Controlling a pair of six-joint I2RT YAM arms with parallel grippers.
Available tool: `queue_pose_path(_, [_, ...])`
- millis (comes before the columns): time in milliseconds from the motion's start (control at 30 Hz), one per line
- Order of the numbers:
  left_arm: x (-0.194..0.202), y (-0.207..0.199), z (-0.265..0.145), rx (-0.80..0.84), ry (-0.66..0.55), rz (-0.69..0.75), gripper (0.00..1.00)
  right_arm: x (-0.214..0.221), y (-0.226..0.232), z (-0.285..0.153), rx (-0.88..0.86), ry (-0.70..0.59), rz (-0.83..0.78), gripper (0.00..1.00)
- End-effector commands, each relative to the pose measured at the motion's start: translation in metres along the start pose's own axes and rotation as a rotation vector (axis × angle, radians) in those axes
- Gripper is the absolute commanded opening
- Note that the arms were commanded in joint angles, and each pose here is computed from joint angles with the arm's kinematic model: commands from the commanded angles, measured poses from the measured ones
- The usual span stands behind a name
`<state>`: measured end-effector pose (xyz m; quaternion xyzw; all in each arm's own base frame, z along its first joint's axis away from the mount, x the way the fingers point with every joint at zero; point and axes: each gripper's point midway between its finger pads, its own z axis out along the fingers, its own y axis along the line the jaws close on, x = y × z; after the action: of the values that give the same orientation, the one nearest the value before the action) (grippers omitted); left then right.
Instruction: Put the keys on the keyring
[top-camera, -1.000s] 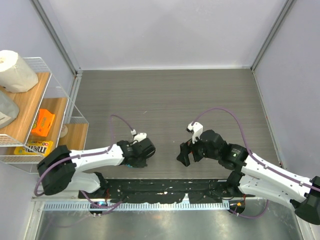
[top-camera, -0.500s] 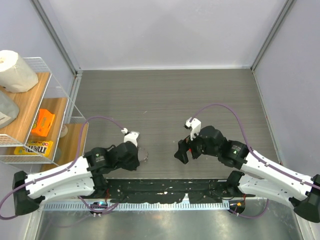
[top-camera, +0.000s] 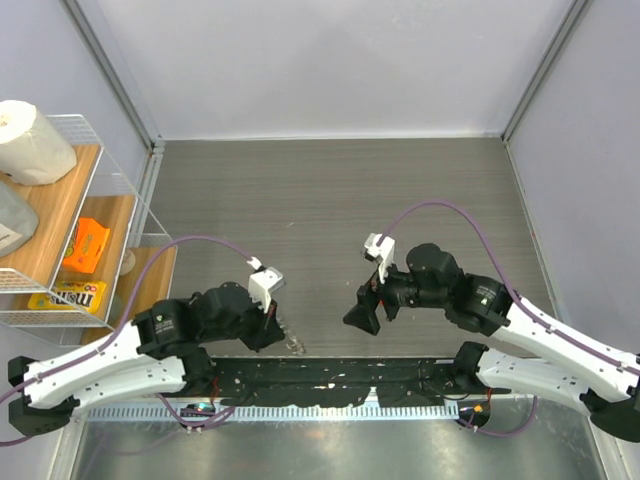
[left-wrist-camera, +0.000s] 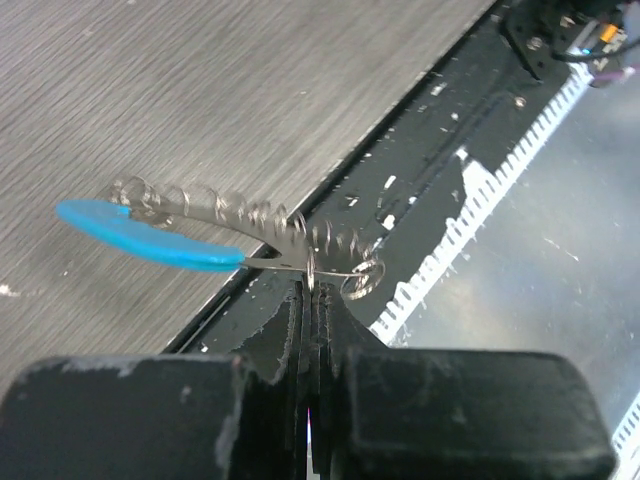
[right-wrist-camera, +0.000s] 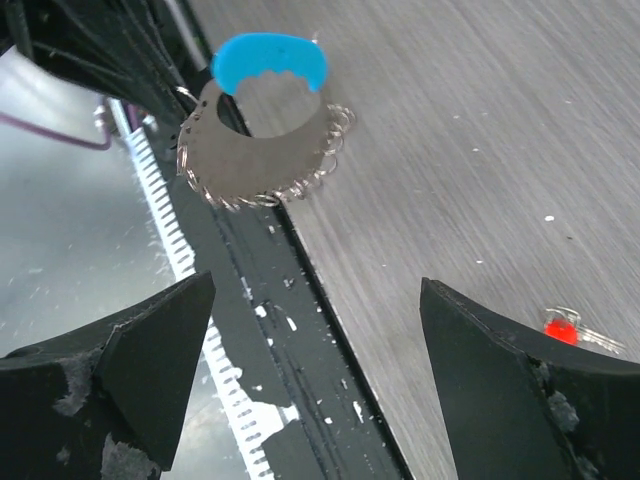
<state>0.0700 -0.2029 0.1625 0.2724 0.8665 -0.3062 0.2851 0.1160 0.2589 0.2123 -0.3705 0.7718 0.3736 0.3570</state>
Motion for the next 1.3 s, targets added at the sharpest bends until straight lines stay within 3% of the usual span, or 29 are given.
queue_pose_path(0, [-0.024, -0.039, -0.020, 0.216, -0.101, 0.139, 0.00, -0.015, 0.032, -0.019, -0.143, -0.039, -0.068, 0.89])
queue_pose_path(167, [-0.028, -0.060, -0.028, 0.349, -0.154, 0.220, 0.00, -0.017, 0.058, -0.035, -0.271, -0.069, -0.104, 0.86])
queue_pose_path(267, [-0.034, -0.068, -0.033, 0.396, -0.200, 0.255, 0.00, -0.016, 0.055, -0.039, -0.249, -0.072, -0.097, 0.81])
queue_pose_path(500, [-0.048, -0.082, -0.042, 0.473, -0.297, 0.326, 0.00, -0.008, -0.012, -0.033, 0.147, -0.058, 0.045, 0.79])
queue_pose_path(667, [-0.057, -0.088, -0.045, 0.500, -0.352, 0.384, 0.00, 0.036, -0.068, -0.024, 0.457, 0.026, 0.197, 0.79])
queue_pose_path(900, [-0.075, -0.096, -0.052, 0.514, -0.453, 0.466, 0.00, 0.077, -0.098, -0.001, 0.602, 0.096, 0.293, 0.72])
queue_pose_path(1133, [-0.077, -0.102, -0.059, 0.550, -0.474, 0.507, 0.00, 0.087, -0.118, 0.026, 0.660, 0.174, 0.244, 0.66])
queue_pose_path(1200, [-0.076, -0.103, -0.058, 0.556, -0.468, 0.509, 0.00, 0.092, -0.126, 0.035, 0.679, 0.195, 0.266, 0.58])
queue_pose_path(1267, [-0.075, -0.102, -0.059, 0.557, -0.465, 0.511, 0.00, 0.097, -0.131, 0.045, 0.697, 0.209, 0.302, 0.55])
